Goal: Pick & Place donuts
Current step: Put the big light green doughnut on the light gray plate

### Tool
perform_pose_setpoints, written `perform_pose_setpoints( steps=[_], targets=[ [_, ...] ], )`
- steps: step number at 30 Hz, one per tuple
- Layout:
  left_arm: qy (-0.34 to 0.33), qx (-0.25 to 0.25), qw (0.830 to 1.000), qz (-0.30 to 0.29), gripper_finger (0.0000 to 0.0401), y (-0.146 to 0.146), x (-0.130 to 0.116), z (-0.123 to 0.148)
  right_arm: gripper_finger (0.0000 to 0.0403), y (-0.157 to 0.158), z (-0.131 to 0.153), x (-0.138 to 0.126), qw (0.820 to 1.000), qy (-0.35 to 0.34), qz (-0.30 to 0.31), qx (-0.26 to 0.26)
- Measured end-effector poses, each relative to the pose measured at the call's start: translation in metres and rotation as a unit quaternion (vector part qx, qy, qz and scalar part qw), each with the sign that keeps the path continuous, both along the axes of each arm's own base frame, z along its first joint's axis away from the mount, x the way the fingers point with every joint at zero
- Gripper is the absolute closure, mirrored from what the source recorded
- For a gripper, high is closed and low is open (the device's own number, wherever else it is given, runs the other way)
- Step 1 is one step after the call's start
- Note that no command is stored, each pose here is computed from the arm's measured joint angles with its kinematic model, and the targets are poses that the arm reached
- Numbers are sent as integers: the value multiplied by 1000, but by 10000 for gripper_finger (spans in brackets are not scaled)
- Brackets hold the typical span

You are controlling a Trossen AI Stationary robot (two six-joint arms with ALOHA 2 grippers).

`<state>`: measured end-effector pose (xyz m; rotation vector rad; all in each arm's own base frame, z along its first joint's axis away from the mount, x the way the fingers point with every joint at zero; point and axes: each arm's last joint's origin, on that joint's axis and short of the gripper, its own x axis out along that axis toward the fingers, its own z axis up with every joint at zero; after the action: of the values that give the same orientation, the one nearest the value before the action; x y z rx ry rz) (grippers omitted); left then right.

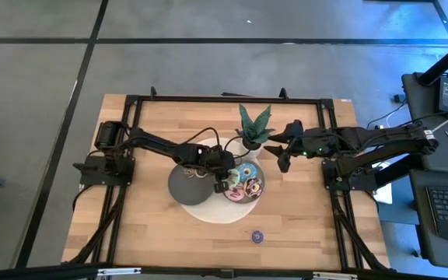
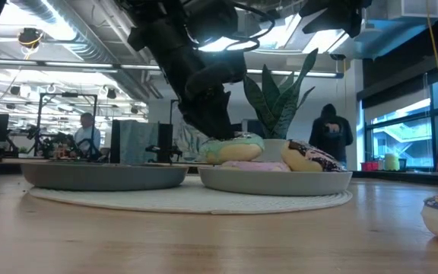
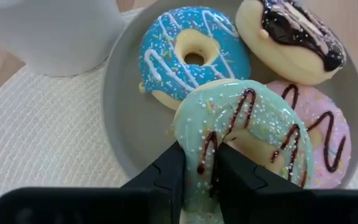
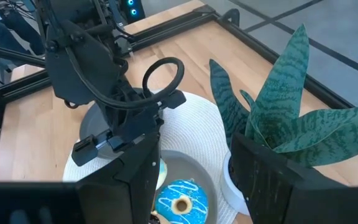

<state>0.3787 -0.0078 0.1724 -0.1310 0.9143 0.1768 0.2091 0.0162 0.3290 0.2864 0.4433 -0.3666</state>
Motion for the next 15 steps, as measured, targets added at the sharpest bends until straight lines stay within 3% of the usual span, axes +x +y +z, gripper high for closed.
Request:
perform_pose_setpoints(
  steps=[15],
  targets=[
    [-16,35,999,-5,237,1,3,2,205,0,0,0,1000,0,0,0]
  ],
)
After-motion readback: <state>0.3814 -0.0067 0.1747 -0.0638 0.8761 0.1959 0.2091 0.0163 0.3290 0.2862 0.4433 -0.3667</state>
